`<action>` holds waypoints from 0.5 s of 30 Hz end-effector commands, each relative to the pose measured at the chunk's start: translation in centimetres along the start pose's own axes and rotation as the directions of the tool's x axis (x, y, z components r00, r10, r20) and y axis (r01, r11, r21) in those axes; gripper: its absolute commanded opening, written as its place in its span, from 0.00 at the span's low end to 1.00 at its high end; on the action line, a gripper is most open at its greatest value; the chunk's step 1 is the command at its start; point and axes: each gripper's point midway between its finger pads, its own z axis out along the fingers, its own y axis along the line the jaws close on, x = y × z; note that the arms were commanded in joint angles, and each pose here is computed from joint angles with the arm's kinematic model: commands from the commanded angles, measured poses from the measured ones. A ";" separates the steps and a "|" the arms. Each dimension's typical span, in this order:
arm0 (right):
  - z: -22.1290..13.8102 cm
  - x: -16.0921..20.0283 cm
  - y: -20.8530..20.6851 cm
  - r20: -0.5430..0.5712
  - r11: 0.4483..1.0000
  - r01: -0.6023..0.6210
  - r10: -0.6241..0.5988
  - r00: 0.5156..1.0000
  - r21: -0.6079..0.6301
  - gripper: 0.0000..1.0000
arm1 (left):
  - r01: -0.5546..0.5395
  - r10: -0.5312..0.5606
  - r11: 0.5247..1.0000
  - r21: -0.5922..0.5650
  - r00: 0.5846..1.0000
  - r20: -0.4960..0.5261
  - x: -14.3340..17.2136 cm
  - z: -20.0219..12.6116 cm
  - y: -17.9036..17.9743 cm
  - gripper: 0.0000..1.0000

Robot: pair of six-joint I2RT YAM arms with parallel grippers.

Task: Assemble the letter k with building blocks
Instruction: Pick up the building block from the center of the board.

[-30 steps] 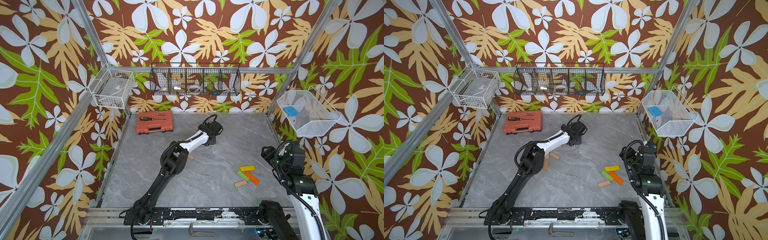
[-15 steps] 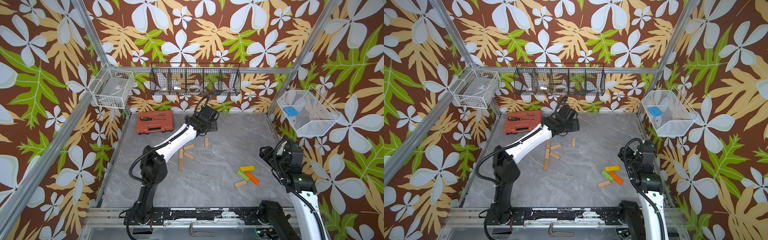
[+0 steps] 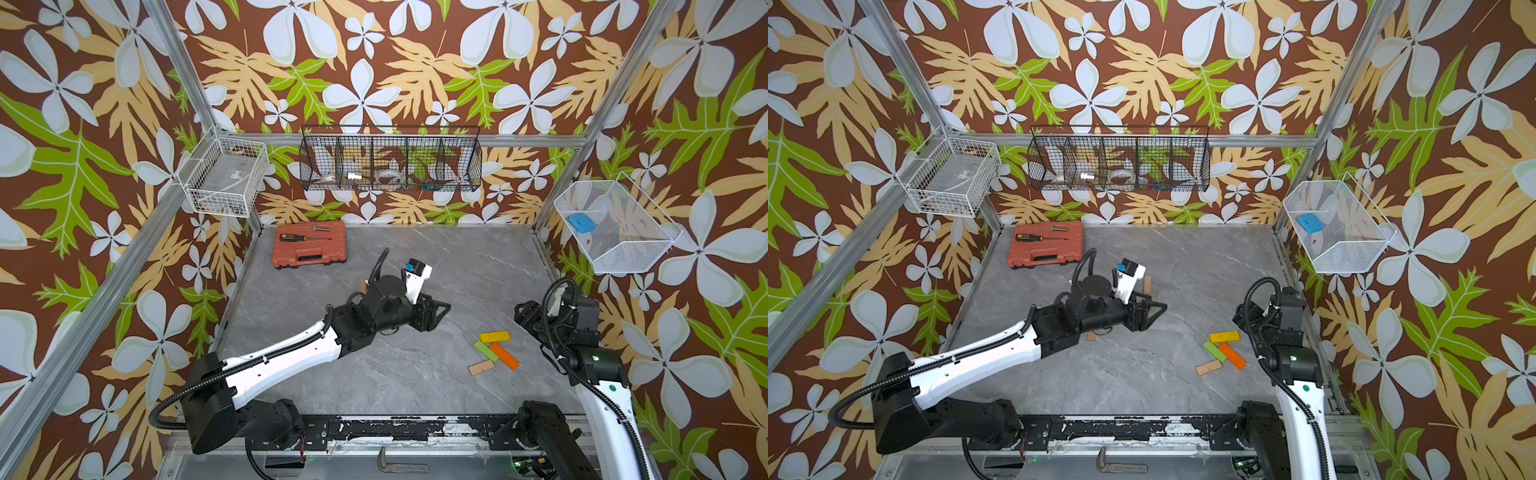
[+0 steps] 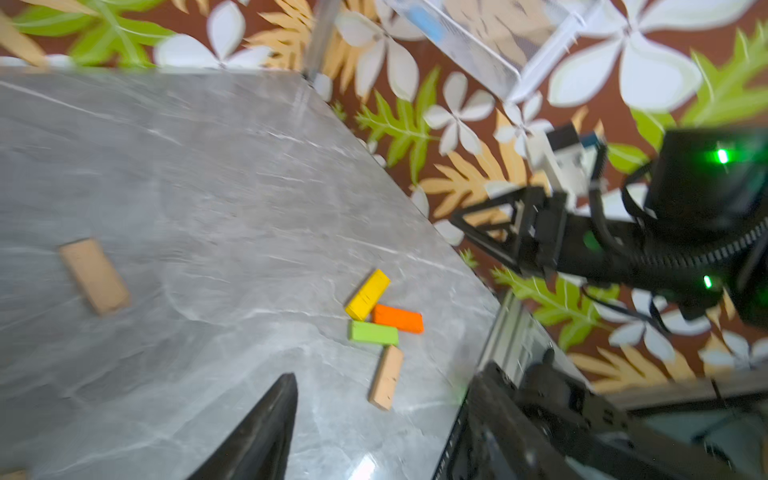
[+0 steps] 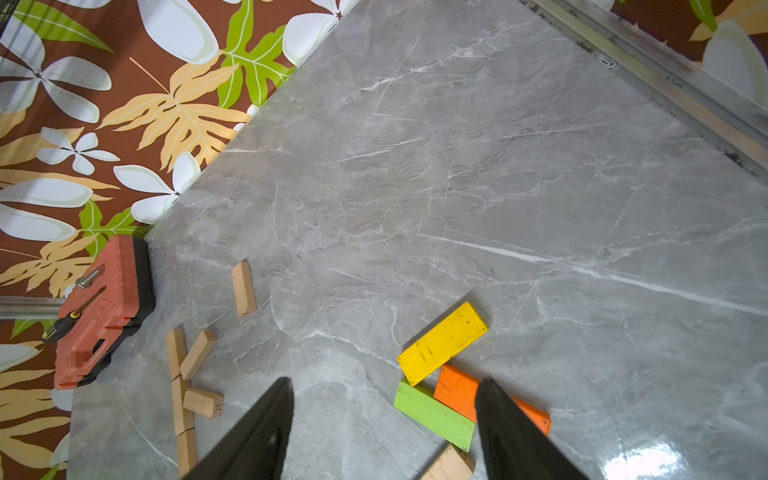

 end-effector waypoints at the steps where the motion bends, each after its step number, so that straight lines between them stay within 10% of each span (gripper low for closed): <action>1: -0.7 -0.3 -1.4 0.047 0.998 0.004 -0.007 0.999 0.068 0.72 | -0.157 0.159 0.987 0.044 0.987 -0.036 2.3 2.0 -2.7 0.68; 15: -5.2 -1.6 -4.5 0.259 0.982 -0.080 0.034 0.965 0.168 0.72 | -0.460 0.441 0.887 0.044 0.816 -0.374 13.8 14.3 -4.4 0.68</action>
